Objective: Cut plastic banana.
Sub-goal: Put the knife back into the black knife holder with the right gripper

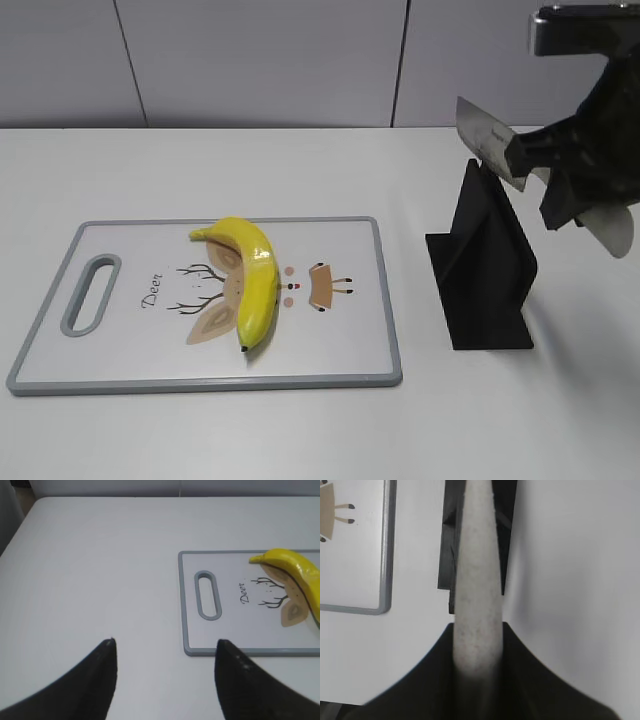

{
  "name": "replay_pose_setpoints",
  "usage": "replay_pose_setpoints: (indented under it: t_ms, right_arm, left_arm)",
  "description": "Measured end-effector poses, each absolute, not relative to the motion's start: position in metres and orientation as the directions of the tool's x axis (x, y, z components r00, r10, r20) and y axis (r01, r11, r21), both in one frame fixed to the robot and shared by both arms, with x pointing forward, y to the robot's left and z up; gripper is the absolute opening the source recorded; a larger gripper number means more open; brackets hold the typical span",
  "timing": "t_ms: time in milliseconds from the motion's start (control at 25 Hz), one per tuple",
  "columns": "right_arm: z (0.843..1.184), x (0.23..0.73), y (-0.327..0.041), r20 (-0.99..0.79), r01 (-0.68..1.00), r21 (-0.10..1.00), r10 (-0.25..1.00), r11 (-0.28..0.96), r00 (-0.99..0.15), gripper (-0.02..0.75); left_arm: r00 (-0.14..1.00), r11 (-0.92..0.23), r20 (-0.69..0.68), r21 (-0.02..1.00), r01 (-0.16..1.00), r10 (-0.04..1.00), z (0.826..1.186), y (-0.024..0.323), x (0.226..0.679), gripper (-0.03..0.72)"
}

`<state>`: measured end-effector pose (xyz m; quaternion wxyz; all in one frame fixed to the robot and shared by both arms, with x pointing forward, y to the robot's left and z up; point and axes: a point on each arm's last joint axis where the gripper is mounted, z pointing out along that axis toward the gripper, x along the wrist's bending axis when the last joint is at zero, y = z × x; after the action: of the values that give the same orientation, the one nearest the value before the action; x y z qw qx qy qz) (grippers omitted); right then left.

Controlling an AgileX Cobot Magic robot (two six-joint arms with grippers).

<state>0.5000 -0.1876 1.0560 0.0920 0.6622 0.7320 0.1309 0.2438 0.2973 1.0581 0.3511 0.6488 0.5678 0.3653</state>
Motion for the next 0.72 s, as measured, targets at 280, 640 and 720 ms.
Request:
replay_pose_setpoints:
  t_ms: [280, 640, 720]
  right_arm:
    - [1.042, 0.496, -0.189, 0.045, 0.954, 0.291, 0.995, 0.069, -0.086, 0.162]
    - [1.016, 0.482, -0.190, 0.081, 0.976, 0.214, 0.996, 0.030, -0.048, 0.162]
    - [1.015, 0.481, -0.190, 0.085, 0.977, 0.211, 0.995, 0.027, -0.046, 0.162]
  left_arm:
    - [0.084, -0.109, 0.080, 0.890, 0.443, 0.993, 1.057, 0.297, 0.237, 0.590]
    - [0.084, -0.108, 0.079, 0.890, 0.442, 0.993, 1.057, 0.297, 0.237, 0.571]
    - [0.084, -0.109, 0.080, 0.890, 0.442, 0.993, 1.057, 0.297, 0.237, 0.567]
